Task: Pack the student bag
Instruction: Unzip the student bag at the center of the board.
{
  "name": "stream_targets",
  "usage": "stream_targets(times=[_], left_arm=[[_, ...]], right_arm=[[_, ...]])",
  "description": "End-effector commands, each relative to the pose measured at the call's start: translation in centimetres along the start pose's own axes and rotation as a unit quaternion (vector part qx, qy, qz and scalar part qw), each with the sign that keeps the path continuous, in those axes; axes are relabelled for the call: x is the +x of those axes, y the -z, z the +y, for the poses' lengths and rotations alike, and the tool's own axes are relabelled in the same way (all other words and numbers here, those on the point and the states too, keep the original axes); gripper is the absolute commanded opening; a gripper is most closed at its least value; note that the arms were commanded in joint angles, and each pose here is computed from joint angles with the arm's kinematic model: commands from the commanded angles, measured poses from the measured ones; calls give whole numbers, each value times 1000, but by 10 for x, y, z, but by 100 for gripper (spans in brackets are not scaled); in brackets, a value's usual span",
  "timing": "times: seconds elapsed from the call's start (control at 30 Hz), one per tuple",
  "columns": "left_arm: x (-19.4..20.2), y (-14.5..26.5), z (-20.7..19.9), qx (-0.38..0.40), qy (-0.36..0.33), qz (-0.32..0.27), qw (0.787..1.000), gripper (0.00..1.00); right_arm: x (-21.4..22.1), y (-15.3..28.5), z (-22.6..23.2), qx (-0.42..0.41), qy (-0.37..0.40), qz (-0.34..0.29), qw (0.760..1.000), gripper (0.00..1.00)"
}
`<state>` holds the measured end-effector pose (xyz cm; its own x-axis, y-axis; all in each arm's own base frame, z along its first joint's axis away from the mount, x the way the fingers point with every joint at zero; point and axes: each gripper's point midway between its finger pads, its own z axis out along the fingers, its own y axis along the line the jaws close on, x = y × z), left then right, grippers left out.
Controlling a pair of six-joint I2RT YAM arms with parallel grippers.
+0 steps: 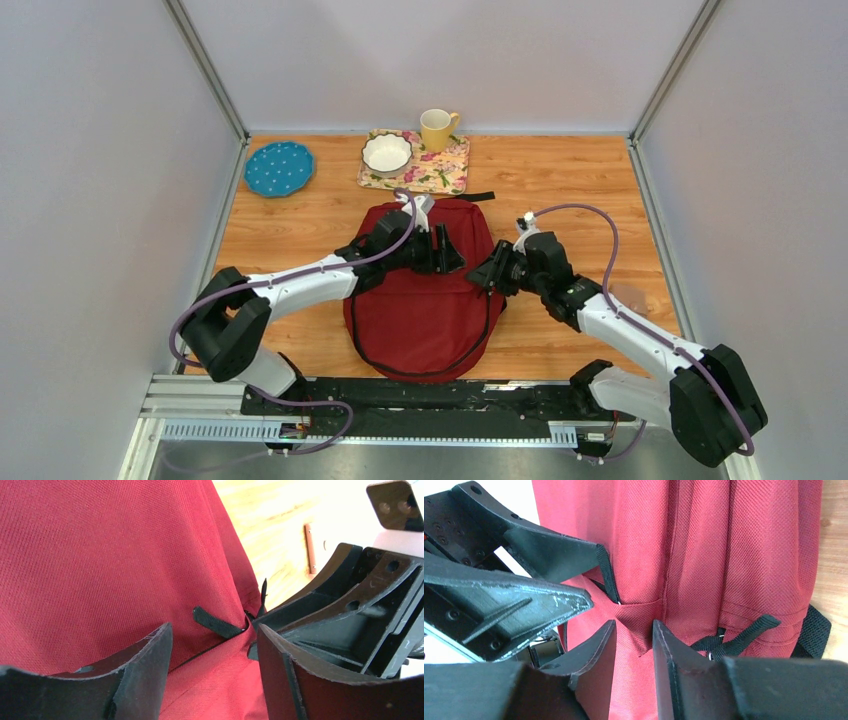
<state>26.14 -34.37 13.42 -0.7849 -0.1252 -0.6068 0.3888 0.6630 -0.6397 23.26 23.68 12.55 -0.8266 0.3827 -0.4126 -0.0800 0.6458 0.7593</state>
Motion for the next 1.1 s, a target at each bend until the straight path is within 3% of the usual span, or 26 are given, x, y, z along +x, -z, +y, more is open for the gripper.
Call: stream_targets(times=[0.0, 0.4, 0.5, 0.87, 1.0, 1.07], left_arm=[[-21, -7, -13, 39, 14, -15, 999, 68], [-12, -19, -16, 67, 20, 10, 997, 54], [-11, -21, -17, 79, 30, 12, 996, 47], [-5, -17, -14, 80, 30, 21, 996, 40], [-4, -17, -15, 82, 28, 23, 996, 28], [-2, -18, -14, 81, 28, 24, 996, 28]], right_arm=[[-7, -1, 14, -33, 4, -12, 999, 33], [-6, -3, 14, -36, 5, -10, 999, 25], [-6, -2, 14, -35, 6, -9, 999, 24], [-7, -2, 12, -29, 5, -11, 999, 24], [-6, -2, 11, -27, 6, -10, 1000, 23], [-7, -2, 12, -27, 7, -10, 1000, 24]])
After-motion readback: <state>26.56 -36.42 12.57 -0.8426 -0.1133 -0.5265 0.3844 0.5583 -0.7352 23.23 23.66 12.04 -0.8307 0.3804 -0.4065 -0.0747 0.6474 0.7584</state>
